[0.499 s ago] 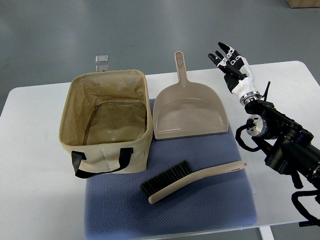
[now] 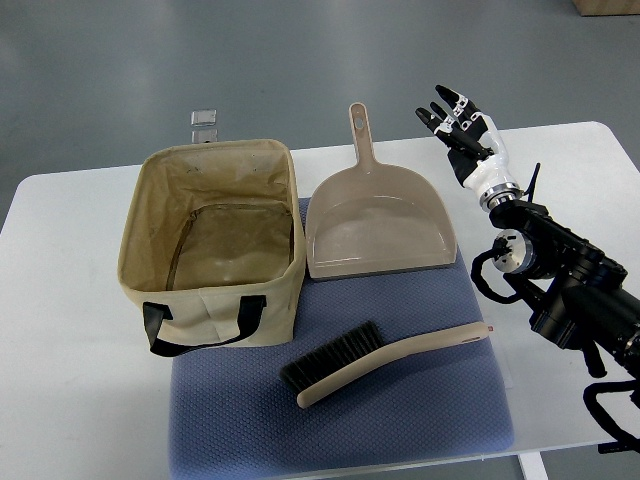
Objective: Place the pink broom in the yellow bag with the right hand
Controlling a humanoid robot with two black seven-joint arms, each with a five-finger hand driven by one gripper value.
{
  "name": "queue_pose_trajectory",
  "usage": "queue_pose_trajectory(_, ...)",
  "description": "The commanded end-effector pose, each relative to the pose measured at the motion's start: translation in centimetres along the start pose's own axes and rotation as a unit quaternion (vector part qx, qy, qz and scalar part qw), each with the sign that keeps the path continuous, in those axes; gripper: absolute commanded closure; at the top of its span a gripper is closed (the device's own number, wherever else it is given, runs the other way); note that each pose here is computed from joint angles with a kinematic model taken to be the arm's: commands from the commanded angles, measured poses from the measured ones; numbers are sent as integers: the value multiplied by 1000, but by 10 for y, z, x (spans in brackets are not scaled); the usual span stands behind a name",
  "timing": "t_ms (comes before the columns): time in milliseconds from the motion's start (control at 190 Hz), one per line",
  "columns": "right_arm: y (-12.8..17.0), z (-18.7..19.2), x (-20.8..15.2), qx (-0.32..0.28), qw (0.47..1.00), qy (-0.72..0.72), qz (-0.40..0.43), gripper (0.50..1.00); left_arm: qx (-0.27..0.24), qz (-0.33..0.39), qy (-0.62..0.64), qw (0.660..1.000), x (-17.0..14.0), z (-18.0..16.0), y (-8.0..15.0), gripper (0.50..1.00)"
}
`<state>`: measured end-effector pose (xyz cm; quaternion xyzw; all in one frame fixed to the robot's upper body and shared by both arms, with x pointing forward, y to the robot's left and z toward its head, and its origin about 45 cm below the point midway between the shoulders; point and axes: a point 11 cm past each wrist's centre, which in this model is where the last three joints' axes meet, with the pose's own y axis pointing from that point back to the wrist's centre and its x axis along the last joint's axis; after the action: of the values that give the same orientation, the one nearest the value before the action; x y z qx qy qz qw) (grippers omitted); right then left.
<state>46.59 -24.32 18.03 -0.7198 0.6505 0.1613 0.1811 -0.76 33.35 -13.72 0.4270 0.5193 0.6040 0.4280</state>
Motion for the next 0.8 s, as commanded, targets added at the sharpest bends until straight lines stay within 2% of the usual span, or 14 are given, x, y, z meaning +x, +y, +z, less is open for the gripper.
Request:
queue_pose_trajectory(0,-1,-2,0,1,1000,1,-1,570,0,0,0,1000,0,0,0,500)
queue_pose_trajectory(357,-15,-23,-10,11,999,32,-21,570,0,0,-1,1000,0,0,0,500)
queue_pose_trajectory(641,-24,-50,-3,16,992,121,-37,570,0,0,-1,1000,0,0,0,500)
queue_pose_trajectory(793,-29,-53,-15,3,979,194,-67,570,0,0,-2,1000,0,1,0,500)
